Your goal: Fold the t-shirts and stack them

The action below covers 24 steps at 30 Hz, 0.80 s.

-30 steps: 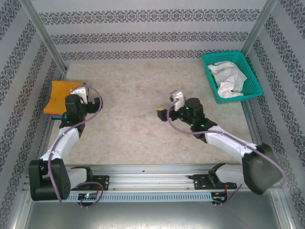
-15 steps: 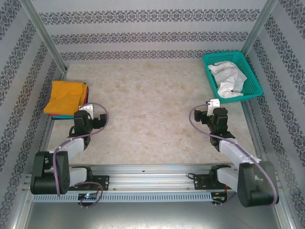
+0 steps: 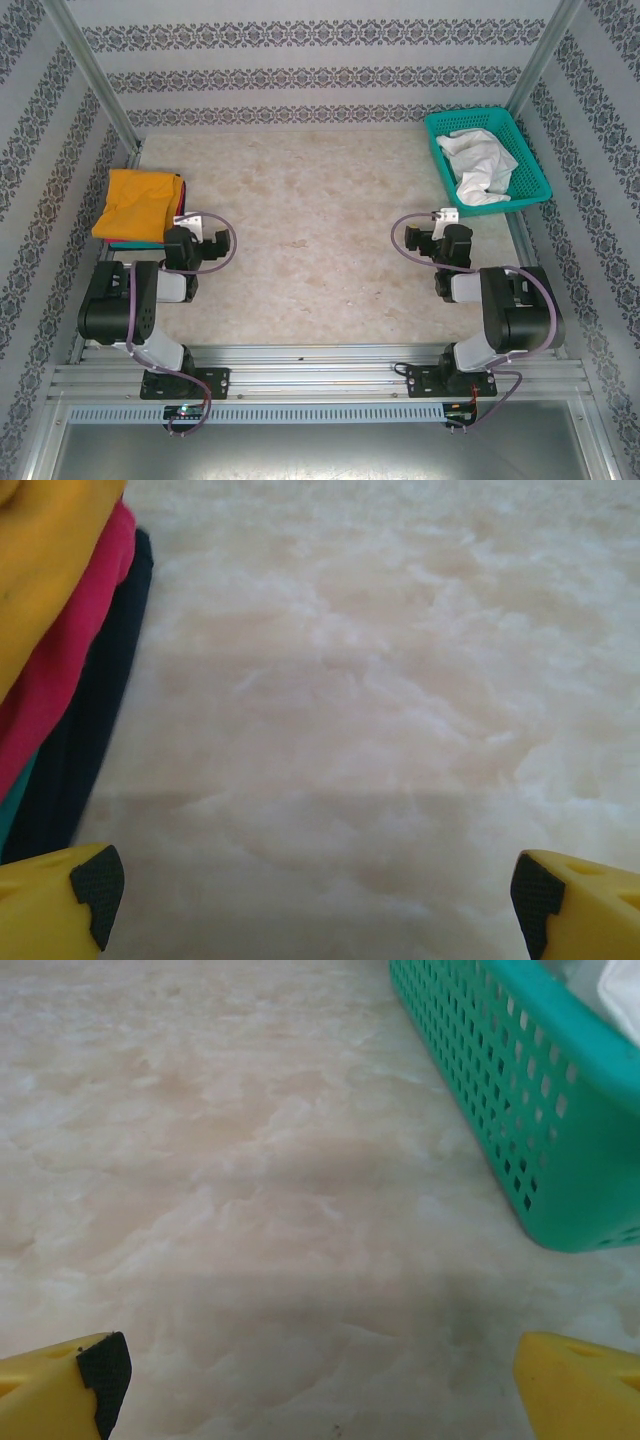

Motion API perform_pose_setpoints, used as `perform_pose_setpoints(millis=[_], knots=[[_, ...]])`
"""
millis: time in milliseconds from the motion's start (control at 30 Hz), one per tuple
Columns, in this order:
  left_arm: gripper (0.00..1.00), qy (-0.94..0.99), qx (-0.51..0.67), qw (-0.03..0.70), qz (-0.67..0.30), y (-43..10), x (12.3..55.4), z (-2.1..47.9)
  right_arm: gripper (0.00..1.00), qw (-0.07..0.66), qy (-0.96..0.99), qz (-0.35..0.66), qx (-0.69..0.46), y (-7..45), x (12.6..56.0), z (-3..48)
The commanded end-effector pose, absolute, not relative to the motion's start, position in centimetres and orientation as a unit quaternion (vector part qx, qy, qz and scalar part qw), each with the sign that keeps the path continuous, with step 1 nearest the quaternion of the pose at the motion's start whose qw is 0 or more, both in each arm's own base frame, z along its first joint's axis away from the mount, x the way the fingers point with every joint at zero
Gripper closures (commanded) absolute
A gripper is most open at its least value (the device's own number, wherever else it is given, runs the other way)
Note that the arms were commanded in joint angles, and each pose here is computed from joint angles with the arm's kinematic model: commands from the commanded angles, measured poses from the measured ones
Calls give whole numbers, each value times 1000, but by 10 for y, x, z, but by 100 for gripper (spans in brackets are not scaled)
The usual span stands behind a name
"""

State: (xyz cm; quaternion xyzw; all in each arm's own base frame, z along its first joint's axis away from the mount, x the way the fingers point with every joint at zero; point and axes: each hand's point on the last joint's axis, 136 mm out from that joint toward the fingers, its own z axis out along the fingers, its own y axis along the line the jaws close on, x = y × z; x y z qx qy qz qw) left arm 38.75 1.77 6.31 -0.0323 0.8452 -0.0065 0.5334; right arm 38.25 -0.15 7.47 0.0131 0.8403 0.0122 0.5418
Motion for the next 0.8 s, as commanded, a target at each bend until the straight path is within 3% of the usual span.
perform_pose_setpoints(millis=[0,767], knots=[[0,818,-23,575,-2,15,398,86,2,587,809,26,14,0,397,105],[0,821,2,570,-16,5,401,86,2,585,810,25,13,0,397,105]])
